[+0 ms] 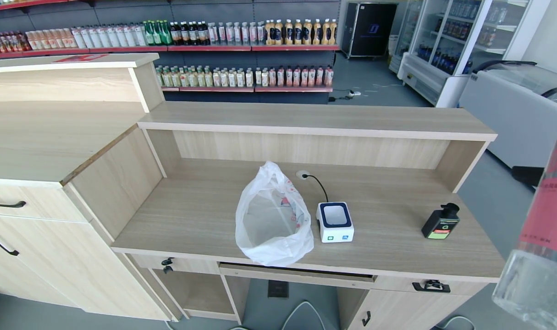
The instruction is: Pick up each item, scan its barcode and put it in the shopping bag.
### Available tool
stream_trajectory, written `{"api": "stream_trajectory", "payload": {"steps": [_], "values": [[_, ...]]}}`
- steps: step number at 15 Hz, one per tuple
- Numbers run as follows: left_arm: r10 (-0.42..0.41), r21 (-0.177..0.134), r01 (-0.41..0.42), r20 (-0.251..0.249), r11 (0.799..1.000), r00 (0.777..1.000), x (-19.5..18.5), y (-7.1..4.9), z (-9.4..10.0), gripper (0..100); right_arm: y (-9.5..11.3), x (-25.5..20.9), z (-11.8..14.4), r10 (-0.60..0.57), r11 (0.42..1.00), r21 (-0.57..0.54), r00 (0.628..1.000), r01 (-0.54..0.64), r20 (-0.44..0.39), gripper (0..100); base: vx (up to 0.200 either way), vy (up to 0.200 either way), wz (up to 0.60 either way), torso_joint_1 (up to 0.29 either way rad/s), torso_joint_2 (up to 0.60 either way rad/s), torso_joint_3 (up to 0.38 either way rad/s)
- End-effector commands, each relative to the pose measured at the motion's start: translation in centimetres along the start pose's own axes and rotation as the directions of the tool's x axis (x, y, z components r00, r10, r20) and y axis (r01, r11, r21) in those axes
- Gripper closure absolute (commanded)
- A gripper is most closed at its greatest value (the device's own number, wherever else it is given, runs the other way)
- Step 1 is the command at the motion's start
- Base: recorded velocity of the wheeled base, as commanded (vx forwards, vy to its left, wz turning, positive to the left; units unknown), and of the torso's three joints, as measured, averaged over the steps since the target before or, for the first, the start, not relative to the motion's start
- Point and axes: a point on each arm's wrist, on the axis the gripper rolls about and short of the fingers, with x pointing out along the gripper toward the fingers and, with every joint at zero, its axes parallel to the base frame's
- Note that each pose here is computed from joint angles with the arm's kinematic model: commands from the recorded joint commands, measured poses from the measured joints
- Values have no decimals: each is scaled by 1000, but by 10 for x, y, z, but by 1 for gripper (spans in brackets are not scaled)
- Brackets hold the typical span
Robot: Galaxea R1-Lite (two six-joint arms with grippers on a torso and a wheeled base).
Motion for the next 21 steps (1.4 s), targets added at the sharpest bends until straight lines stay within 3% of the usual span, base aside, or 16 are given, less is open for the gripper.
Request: {"api": "stream_trajectory", "payload": {"steps": [1, 11, 21], "values": [[0, 0, 0, -1, 1000, 1000, 0, 0, 0, 0, 6, -2, 1, 11, 1000, -17, 1000, -11, 6, 100, 0, 0, 0, 0, 0, 0], [0, 0, 0, -1, 1000, 1000, 0, 0, 0, 0, 9, -12, -21, -10, 1000, -14, 1000, 10, 10, 100, 0, 0, 0, 0, 0, 0], [0, 0, 0, -1, 1000, 1000, 0, 0, 0, 0, 12, -14, -22, -9, 1000, -25, 1000, 9, 18, 100, 0, 0, 0, 0, 0, 0]]}}
